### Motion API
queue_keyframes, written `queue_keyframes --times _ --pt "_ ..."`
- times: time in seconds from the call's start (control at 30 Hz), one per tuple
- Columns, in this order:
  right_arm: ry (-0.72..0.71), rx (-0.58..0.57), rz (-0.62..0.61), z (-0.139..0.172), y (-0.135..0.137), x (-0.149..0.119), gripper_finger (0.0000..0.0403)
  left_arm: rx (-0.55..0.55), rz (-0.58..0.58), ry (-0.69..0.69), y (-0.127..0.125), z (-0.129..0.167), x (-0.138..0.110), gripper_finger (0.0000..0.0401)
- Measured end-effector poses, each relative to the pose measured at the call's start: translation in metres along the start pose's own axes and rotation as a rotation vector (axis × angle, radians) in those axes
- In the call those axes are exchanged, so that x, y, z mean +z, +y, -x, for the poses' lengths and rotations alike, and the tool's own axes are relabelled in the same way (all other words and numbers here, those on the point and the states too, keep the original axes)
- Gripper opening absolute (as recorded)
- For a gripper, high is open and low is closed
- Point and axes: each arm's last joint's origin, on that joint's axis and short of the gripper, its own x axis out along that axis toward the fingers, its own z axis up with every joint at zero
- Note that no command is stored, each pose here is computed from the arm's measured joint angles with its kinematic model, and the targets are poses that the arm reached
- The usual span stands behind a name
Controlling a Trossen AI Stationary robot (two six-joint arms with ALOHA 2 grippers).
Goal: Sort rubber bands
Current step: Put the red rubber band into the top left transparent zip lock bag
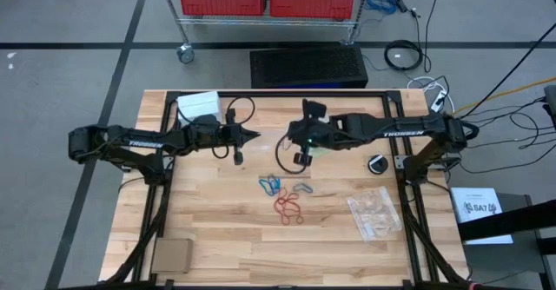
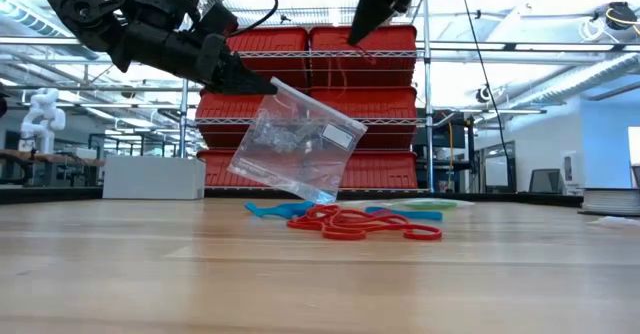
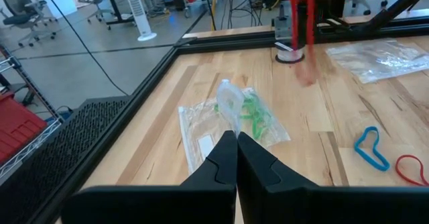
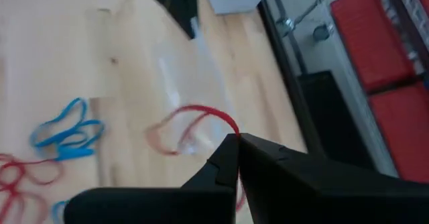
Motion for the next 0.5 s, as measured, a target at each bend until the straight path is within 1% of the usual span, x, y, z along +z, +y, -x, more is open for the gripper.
queue_keyframes --times 0.27,0.5 --pt "-0.038 -0.043 0.065 -0.008 -0.02 0.005 0.0 -0.001 0.0 0.001 0.0 0.0 0.0 0.0" --pt "-0.01 -0.053 0.116 -0.027 -0.023 0.004 0.0 -0.01 0.001 -0.008 0.0 0.0 0.001 0.0"
